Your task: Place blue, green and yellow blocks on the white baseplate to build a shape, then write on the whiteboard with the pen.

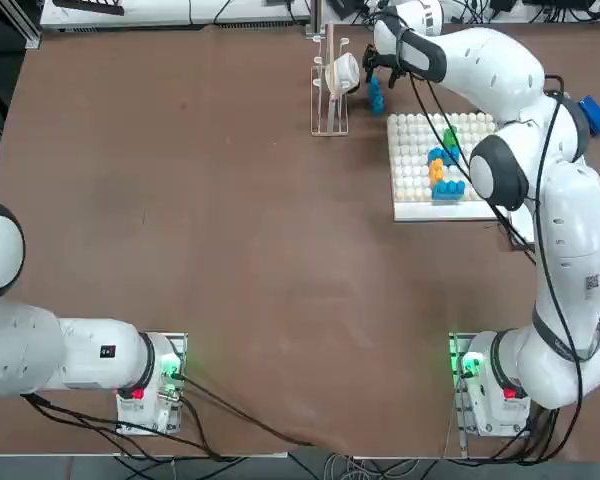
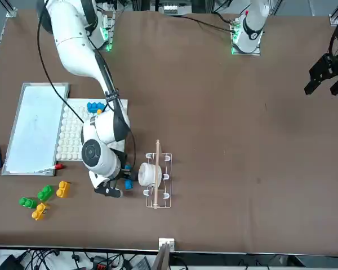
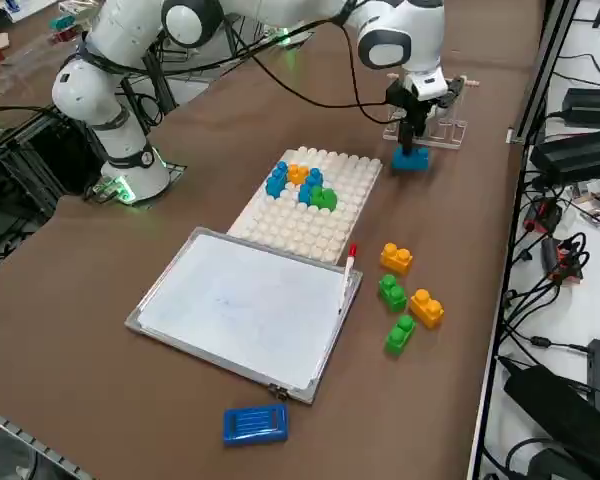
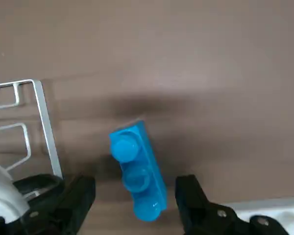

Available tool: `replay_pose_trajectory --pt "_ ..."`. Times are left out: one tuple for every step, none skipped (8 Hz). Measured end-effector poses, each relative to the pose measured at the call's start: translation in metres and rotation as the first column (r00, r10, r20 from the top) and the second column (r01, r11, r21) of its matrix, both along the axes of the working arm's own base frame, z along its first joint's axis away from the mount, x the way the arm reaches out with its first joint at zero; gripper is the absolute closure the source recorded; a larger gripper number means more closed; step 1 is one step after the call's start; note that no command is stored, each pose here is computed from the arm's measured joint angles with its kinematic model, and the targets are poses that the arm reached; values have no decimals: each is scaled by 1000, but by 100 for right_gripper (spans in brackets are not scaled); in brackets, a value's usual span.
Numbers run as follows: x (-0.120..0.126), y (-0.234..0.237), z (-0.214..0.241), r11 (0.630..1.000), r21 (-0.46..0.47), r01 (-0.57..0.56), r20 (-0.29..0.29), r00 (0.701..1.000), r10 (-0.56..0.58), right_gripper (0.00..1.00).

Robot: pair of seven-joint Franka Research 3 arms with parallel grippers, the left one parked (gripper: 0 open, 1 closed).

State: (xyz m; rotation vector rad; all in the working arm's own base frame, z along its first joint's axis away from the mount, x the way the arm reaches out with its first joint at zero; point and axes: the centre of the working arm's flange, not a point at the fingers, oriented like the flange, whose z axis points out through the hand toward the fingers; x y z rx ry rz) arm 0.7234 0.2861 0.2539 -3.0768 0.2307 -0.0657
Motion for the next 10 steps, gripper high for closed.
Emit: replay_pose_trajectory --pt "-1 5 -3 999 -29 -25 14 1000 25 0" --pt "-3 9 -10 996 -64 -55 25 998 57 0" --pt "-5 14 -17 993 -87 -85 34 996 88 0" --pt "-5 18 -20 990 -94 -108 45 993 113 0" --pt "-4 18 -18 988 -96 -123 54 990 129 1" --pt "-3 19 -16 987 -94 -130 61 989 136 3" --pt "-3 20 -15 986 -94 -135 64 988 141 4" --pt "-3 20 -16 986 -94 -136 65 988 143 8" --pt "-2 20 -17 986 -94 -139 68 987 146 11" --pt "-2 20 -17 986 -94 -141 69 987 148 11"
